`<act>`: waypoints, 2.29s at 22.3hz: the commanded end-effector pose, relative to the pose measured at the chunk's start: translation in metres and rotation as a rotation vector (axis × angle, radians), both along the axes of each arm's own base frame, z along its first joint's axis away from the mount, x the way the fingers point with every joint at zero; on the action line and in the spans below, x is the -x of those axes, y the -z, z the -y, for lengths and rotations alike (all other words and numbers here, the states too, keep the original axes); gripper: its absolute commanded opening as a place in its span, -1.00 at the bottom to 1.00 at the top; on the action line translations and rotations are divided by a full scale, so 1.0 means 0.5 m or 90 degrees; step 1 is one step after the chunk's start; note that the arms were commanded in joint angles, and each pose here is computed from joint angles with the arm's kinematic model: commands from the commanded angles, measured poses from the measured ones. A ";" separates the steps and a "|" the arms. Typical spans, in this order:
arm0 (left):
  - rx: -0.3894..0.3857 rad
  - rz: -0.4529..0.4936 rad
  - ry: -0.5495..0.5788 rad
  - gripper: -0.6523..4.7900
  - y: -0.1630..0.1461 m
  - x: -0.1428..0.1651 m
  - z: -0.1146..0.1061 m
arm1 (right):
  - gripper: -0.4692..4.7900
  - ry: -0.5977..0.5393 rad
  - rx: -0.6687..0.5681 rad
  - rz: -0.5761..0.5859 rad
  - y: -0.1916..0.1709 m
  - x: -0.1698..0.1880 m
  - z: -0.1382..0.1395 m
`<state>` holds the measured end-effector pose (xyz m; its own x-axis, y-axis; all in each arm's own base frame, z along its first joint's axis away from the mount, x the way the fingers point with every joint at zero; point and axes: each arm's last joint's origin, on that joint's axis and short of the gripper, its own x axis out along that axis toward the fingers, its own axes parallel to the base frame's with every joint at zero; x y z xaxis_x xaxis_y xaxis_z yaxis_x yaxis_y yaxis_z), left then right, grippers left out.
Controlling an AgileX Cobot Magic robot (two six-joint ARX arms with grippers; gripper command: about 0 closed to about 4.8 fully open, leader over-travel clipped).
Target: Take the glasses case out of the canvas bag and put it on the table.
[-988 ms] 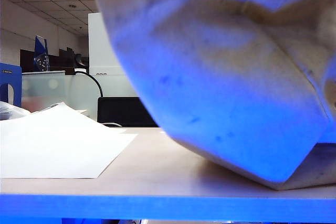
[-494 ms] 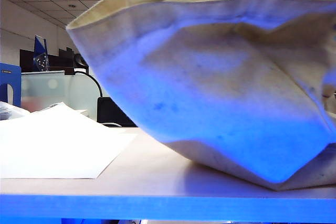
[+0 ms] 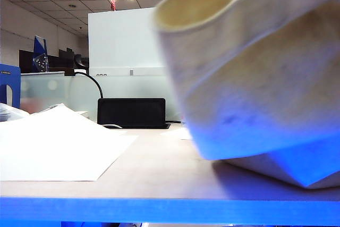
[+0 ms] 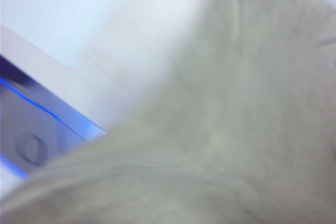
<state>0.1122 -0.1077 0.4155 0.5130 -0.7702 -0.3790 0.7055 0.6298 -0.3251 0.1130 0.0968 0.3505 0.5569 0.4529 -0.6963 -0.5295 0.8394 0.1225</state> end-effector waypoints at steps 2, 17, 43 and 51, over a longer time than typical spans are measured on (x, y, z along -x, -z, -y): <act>0.037 0.064 0.005 -0.77 -0.021 -0.003 0.002 | 0.69 -0.094 -0.165 0.076 -0.071 0.012 -0.004; 0.037 0.233 -0.138 -0.77 -0.070 -0.026 -0.026 | 0.71 -0.403 -0.580 0.071 -0.185 0.023 -0.034; -0.053 0.307 -0.487 -0.77 -0.157 -0.124 -0.184 | 0.65 -0.486 -0.630 0.064 -0.261 0.035 0.085; 0.091 0.330 -0.431 -0.78 -0.181 -0.145 -0.190 | 0.49 -0.547 -0.666 -0.145 -0.180 0.054 0.017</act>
